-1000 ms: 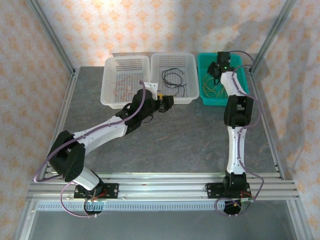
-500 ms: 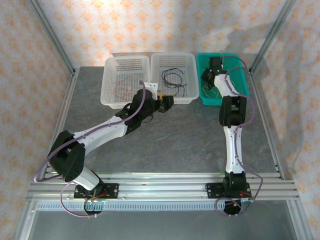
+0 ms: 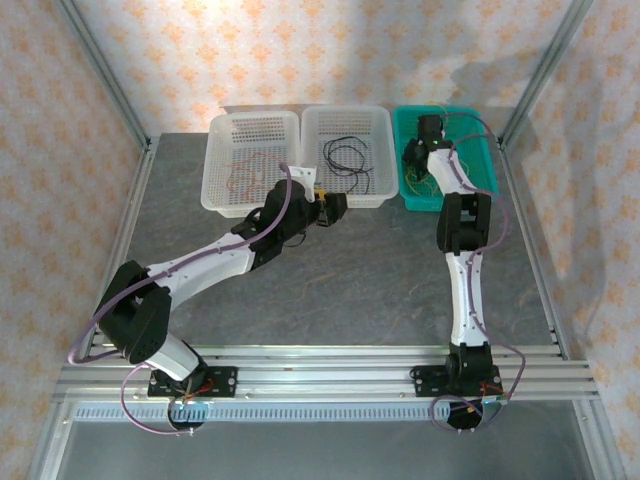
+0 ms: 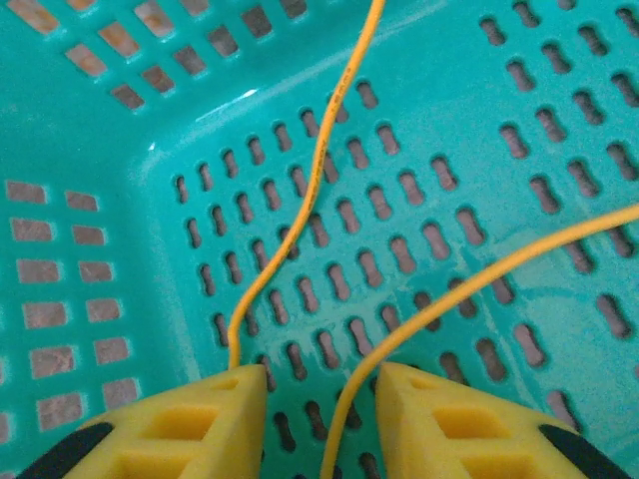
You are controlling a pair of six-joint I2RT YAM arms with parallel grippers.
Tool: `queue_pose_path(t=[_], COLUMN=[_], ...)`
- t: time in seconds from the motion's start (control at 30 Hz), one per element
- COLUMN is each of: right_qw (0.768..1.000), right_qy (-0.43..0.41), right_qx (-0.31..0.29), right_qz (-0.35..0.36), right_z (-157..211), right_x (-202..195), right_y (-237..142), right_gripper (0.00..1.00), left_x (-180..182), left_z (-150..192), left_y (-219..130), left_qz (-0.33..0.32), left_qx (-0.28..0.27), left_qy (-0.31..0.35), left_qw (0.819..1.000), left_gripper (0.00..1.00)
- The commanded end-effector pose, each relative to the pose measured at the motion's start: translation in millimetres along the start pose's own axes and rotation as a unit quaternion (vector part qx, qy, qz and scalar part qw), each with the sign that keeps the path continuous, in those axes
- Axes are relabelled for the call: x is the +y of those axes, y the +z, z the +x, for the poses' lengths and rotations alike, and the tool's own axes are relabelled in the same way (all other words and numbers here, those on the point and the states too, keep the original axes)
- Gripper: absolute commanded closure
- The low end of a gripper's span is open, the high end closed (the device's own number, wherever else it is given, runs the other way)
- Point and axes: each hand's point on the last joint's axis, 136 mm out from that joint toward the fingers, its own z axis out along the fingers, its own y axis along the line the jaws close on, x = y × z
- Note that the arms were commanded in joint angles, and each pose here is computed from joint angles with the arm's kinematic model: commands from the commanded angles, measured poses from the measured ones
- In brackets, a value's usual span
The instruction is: Untangle the cables
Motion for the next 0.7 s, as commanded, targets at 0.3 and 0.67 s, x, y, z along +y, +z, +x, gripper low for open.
queue_pose_path(t=[0.3,0.67], right_qw=[0.996,0.998], right_qy=[-0.006,-0.011], right_qx=[0.055,0.000], right_qz=[0.075,0.069], right_z=[77.5,36.7], right_x=[-62.0,-54.3], right_y=[-64.2,-107.5], right_gripper=[0.65,0.65], left_x=[-0.7,-3.9], left_z=[1.2,-1.3], left_y=[-9.2,-7.5], left_qz=[0.009,0.014], left_qx=[-0.006,-0.007], left_qy=[-0.010,-0.009], left_qw=[1.000,1.000], left_gripper=[0.38,0.38])
